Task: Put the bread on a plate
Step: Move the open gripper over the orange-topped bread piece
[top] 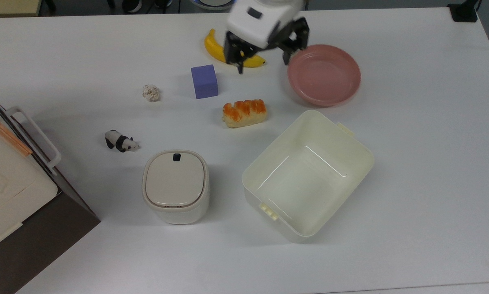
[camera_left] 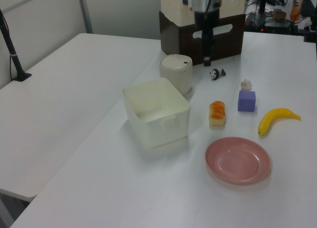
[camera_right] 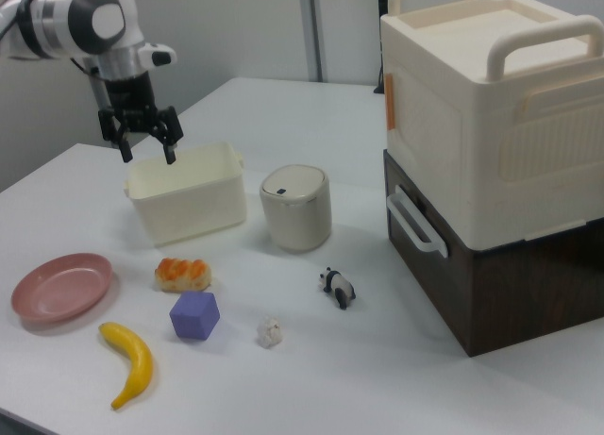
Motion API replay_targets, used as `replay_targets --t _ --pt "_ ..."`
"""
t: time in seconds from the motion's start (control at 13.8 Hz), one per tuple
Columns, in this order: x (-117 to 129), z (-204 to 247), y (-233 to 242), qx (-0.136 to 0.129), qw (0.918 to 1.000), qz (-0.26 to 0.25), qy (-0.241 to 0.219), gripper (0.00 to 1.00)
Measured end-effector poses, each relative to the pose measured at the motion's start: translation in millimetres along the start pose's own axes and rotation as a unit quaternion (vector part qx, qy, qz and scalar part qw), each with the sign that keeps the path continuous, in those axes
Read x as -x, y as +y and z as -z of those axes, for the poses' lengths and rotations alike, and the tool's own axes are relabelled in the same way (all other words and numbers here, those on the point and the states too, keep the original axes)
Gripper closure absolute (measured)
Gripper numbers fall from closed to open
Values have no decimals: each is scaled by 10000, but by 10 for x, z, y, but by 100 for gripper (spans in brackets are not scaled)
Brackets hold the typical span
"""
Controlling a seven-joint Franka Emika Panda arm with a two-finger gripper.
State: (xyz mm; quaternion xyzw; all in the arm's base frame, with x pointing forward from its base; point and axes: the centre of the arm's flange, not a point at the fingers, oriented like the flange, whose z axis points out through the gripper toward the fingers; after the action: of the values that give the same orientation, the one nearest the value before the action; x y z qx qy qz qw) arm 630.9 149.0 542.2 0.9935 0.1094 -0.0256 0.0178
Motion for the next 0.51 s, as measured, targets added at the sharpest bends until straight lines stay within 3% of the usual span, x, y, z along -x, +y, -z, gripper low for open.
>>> replay_targets --t 0.51 --pt "-287 -576 -333 60 9988 -474 -102 0"
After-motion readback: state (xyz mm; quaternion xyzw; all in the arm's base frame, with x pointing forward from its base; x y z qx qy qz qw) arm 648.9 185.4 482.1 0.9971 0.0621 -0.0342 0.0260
